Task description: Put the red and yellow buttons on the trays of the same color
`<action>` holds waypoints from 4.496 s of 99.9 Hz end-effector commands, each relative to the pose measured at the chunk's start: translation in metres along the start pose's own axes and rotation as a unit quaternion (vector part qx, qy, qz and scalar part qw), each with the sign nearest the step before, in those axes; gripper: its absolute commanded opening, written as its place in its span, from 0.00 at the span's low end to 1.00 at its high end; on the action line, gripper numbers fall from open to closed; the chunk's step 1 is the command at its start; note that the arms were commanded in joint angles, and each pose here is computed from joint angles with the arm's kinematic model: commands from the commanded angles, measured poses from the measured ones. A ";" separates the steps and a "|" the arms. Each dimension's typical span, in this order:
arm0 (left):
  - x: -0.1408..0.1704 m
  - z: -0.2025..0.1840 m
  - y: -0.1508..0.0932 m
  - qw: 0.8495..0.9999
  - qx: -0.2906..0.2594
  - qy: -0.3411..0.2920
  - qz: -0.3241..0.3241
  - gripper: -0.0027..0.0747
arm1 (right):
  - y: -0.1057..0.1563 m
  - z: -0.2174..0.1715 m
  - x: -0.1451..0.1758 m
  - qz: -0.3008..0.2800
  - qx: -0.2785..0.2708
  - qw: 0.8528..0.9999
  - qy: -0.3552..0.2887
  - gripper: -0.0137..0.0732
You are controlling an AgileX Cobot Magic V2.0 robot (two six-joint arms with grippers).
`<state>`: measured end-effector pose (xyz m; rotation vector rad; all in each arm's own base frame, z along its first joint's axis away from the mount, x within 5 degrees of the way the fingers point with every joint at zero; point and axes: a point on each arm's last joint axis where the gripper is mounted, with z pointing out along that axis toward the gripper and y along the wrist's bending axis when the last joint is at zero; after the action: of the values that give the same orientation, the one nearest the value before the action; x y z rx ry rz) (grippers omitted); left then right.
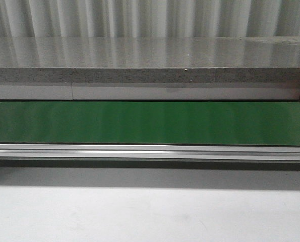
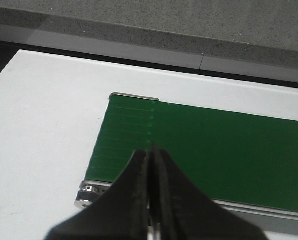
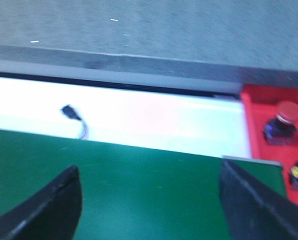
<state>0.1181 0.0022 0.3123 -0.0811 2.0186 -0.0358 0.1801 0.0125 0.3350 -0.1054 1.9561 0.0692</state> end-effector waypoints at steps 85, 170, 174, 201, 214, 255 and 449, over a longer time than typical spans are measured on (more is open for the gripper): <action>-0.015 -0.004 -0.001 0.999 0.002 -0.051 -0.007 0.01 | 0.008 -0.038 0.015 -0.018 -0.009 0.995 -0.099 0.09; -0.015 -0.004 -0.001 0.999 0.002 -0.051 -0.007 0.01 | 0.003 -0.070 0.105 0.016 0.024 0.968 -0.248 0.09; -0.015 -0.004 -0.001 0.999 0.002 -0.051 -0.007 0.01 | 0.002 -0.072 0.112 0.023 0.031 0.967 -0.253 0.09; -0.015 -0.004 -0.001 0.999 0.002 -0.051 -0.007 0.01 | -0.001 -0.077 0.152 0.047 0.060 0.952 -0.297 0.09; -0.015 -0.004 -0.001 0.999 0.002 -0.051 -0.007 0.01 | 0.000 -0.073 0.157 0.052 0.055 0.958 -0.275 0.09; -0.015 -0.004 -0.001 0.999 0.002 -0.051 -0.007 0.01 | 0.000 -0.074 0.156 0.048 0.055 0.958 -0.278 0.09; 0.130 -0.007 0.004 0.967 0.047 -0.247 0.033 0.01 | 0.000 -0.073 0.156 0.048 0.055 0.958 -0.277 0.09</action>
<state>0.0562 -0.0017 0.2043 0.0216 1.5754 -0.0347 0.0567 -0.0015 0.2033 0.0877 1.5067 0.0513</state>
